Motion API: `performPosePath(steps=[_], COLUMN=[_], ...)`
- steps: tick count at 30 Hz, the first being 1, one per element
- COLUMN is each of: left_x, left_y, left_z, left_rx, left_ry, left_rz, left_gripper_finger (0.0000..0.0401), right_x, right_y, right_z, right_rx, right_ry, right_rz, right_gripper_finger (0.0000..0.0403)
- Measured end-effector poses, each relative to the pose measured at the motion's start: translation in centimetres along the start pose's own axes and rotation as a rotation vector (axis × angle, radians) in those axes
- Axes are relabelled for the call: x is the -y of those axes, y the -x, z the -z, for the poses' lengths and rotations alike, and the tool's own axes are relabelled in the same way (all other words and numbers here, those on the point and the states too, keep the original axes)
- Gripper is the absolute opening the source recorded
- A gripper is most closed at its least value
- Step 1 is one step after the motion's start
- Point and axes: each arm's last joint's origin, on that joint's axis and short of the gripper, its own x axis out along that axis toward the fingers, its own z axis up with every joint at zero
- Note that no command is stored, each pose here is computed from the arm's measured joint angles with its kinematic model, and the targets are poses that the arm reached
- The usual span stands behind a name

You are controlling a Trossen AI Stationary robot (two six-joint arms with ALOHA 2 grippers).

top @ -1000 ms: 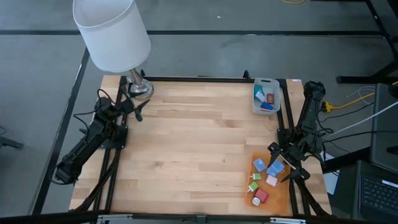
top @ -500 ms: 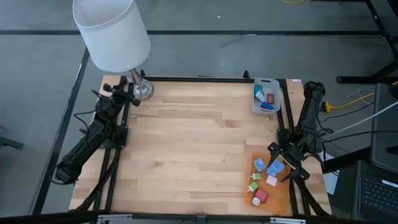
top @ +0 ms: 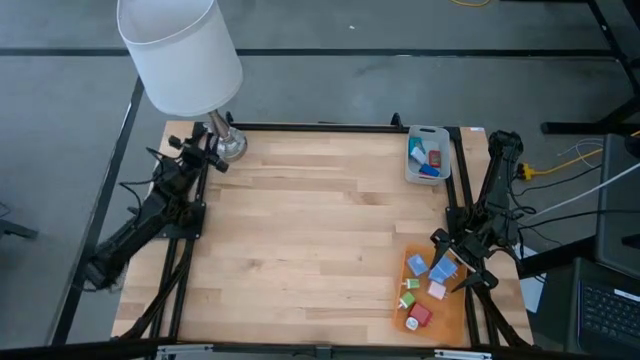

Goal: Pick & Place Office items
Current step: Return to Home Position

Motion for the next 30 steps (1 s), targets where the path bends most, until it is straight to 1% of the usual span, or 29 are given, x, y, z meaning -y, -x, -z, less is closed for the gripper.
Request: performPosePath(steps=[2, 6, 13, 16, 18, 22, 24, 30], left_x=[0.6, 2.0, 4.4, 5.0, 5.3, 5.7, 5.7, 5.8], left_y=[0.3, 1.0, 3.1, 4.0, 4.6, 5.3, 5.5, 5.9], left_z=[-0.5, -1.3, -2.4, -2.7, -2.9, -3.1, -3.2, -3.3], left_rx=[0.031, 0.098, 0.216, 0.266, 0.292, 0.330, 0.343, 0.367], left_ry=[0.022, 0.052, 0.087, 0.100, 0.107, 0.117, 0.120, 0.129], left_rz=[0.018, 0.160, 0.495, 0.622, 0.691, 0.786, 0.818, 0.863], left_gripper_finger=[0.0182, 0.0182, 0.0182, 0.0182, 0.0182, 0.0182, 0.0182, 0.0182], right_x=[0.0, 0.0, 0.1, 0.1, 0.2, 0.5, 0.6, 0.7], right_y=[0.0, 0.0, 0.0, 0.0, 0.0, 0.1, 0.1, 0.1], right_z=[0.0, 0.0, 0.1, 0.2, 0.4, 0.4, 0.4, 0.7], right_rx=[0.002, 0.002, -0.011, -0.020, -0.030, -0.031, -0.028, -0.056], right_ry=[0.003, 0.009, 0.037, 0.042, 0.052, 0.052, 0.053, 0.074], right_rz=[0.000, 0.001, 0.040, 0.042, 0.064, 0.166, 0.196, 0.201], right_gripper_finger=[0.0347, 0.0347, 0.0347, 0.0347, 0.0347, 0.0347, 0.0347, 0.0347])
